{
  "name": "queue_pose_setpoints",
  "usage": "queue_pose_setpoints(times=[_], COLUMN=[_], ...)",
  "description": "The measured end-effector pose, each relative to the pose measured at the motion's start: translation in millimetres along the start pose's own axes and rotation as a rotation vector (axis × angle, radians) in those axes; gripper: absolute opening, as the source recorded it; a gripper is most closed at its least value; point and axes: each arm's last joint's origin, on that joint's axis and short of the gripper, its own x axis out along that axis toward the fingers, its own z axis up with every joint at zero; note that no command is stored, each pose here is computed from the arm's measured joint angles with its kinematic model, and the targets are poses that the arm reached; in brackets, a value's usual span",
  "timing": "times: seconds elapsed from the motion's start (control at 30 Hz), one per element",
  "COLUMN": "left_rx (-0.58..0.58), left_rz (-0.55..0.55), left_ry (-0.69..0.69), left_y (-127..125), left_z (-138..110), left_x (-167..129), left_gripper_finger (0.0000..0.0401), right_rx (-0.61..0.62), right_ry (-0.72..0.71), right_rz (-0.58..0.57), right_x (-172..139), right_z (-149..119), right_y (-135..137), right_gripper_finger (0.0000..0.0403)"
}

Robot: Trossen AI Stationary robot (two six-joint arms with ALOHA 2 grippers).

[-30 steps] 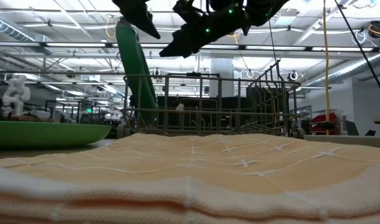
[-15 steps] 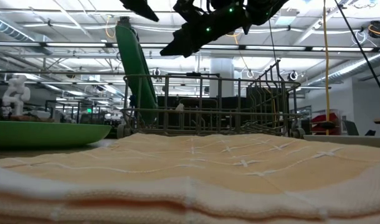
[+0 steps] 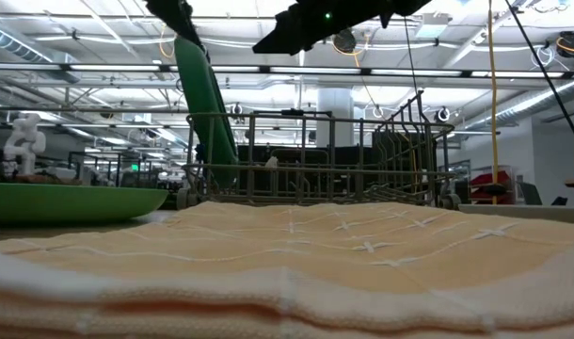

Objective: Sort dishes
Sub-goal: Put the green plate in the dish rack

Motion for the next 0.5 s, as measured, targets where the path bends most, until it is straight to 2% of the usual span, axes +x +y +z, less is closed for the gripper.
queue_pose_setpoints(times=[0.1, 0.3, 0.5], left_rx=[0.073, 0.059, 0.049], left_rz=[-0.016, -0.01, -0.046], left_ry=[0.017, 0.008, 0.056], left_y=[-6, -4, 0], left_z=[-4, -1, 3], left_x=[-8, -3, 18], left_gripper_finger=[0.0262, 0.0256, 0.0195], right_rx=[-0.004, -0.001, -0.002], right_ry=[0.015, 0.003, 0.001], right_rz=[0.01, 0.004, 0.007], right_x=[0, 0, -1], right_z=[-1, 0, 1], right_y=[1, 0, 1], right_gripper_finger=[0.0, 0.0, 0.0])
